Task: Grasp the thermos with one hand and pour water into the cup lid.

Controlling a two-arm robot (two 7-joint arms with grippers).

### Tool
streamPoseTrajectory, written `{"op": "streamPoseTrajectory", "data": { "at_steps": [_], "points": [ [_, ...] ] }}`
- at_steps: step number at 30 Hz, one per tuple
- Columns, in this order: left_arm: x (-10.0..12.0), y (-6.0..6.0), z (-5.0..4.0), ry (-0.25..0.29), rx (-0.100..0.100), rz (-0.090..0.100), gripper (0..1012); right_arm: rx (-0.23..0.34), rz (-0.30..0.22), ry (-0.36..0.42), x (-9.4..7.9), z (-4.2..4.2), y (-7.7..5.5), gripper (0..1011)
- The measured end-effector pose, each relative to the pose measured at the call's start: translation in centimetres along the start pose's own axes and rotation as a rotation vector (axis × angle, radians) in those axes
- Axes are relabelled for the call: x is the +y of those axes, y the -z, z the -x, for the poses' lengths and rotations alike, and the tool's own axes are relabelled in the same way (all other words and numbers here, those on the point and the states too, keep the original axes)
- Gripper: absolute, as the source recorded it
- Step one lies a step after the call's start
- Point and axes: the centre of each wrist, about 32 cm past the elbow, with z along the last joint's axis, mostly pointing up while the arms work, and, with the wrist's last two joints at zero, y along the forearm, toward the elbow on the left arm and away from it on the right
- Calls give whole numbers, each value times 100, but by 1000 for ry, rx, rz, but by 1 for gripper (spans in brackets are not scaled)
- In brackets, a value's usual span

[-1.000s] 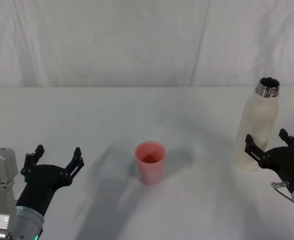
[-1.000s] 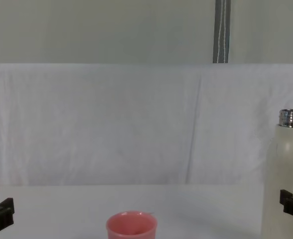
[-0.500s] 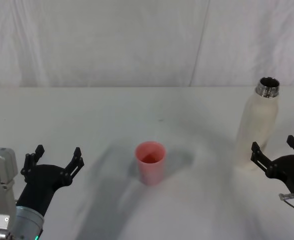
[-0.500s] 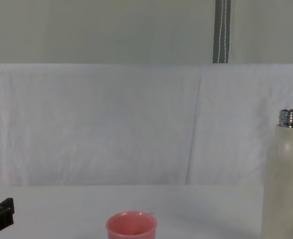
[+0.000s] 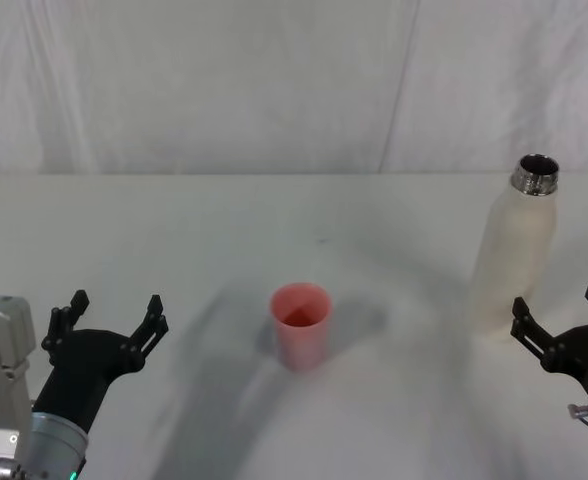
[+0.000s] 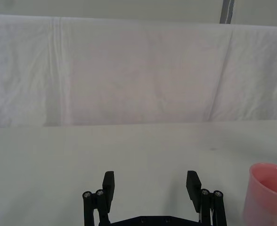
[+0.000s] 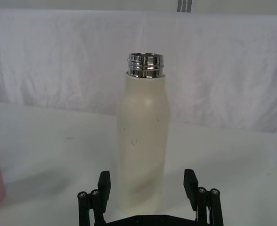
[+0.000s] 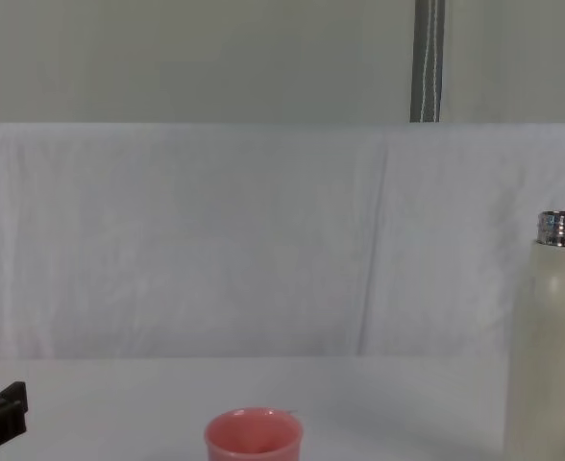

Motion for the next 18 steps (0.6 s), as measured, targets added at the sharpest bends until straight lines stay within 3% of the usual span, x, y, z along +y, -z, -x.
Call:
{"op": "streamPoseTrajectory", "data": {
  "at_steps": [4, 18],
  "points": [
    [0, 0, 0, 0, 0, 0, 1001, 6, 4, -6, 3, 11, 43, 1001],
    [0, 0, 0, 0, 0, 0, 1001, 47, -1, -82, 77, 162, 243, 1001]
  ]
}}
